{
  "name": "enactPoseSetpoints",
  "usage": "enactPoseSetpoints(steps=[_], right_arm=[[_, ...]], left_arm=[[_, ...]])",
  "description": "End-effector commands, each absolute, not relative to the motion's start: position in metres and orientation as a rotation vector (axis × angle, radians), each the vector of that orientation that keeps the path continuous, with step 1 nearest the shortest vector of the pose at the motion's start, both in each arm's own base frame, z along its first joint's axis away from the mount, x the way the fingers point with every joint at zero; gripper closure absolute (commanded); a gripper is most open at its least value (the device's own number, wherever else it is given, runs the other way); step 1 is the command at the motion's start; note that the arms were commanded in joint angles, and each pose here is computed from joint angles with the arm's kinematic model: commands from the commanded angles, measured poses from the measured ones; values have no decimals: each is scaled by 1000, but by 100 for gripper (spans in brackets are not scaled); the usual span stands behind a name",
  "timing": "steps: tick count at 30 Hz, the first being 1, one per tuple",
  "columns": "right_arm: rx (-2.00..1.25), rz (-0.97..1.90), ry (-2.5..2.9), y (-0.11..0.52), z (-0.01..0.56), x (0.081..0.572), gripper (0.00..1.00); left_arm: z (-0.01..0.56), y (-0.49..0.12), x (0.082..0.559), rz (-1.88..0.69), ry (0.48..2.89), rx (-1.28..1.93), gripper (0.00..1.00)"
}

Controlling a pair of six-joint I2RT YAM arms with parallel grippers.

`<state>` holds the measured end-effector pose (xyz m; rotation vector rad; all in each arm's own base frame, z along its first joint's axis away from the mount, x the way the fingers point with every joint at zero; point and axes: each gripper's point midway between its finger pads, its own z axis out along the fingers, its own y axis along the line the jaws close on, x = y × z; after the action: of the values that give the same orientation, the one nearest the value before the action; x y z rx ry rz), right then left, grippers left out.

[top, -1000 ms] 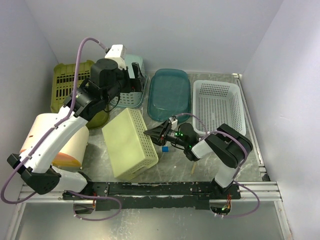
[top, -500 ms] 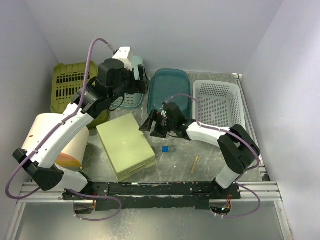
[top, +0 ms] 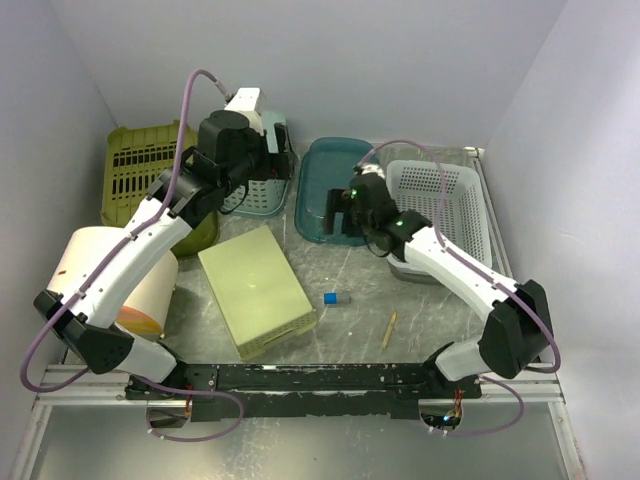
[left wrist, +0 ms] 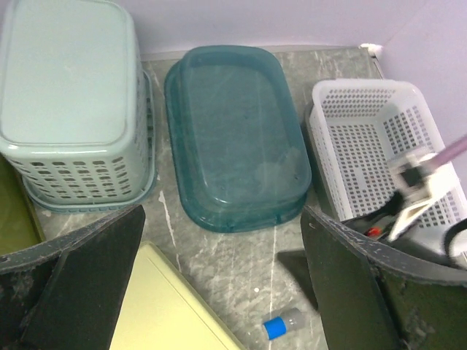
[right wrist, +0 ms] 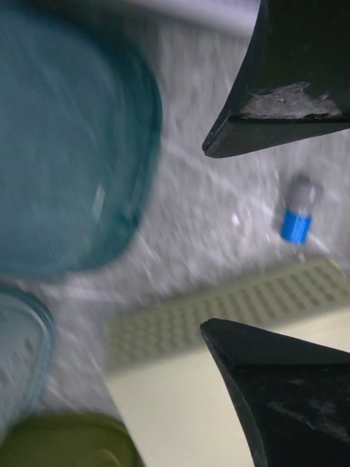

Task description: Turn the large container upside down

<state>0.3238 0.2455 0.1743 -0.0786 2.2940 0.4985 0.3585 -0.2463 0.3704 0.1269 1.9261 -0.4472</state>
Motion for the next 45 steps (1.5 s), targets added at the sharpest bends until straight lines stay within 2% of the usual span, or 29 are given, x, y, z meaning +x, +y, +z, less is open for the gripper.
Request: enactPoseSetpoints(steps=[1, 3, 6, 10, 15, 19, 26, 28, 30, 32, 33, 41, 45], right_arm=[[47, 22, 2260, 148, 178, 352, 8], [143, -28, 2227, 116, 183, 368, 10], [235, -24, 2198, 85, 181, 389, 22], [262, -53, 2274, 64, 152, 409, 24], [207, 35, 2310, 73, 138, 428, 27], [183, 66, 2333, 81, 129, 439, 34], [195, 53, 2388, 78, 109, 443, 57], [205, 28, 2384, 71, 112, 441, 67], [226, 16, 2381, 60, 117, 439, 81], [242, 12, 2362, 53, 131, 434, 97], [243, 19, 2342, 52, 142, 432, 100], [255, 157, 2089, 58, 265, 419, 100], [169, 350, 1897, 82, 339, 408, 100]], left_arm=[[384, -232, 372, -457, 1892, 86, 0], [368, -234, 376, -469, 1932, 94, 0], [333, -253, 375, -538, 2009, 142, 0], [281, -281, 366, -659, 2120, 205, 2], [227, -311, 348, -647, 2224, 308, 2], [201, -337, 333, -642, 2274, 406, 1], [175, -366, 315, -658, 2324, 506, 1], [172, -370, 314, -664, 2328, 519, 1], [169, -371, 313, -664, 2332, 529, 1], [167, -374, 312, -673, 2334, 543, 1], [166, -376, 311, -682, 2332, 550, 1], [163, -392, 309, -711, 2330, 592, 1], [173, -382, 315, -679, 2320, 584, 1]])
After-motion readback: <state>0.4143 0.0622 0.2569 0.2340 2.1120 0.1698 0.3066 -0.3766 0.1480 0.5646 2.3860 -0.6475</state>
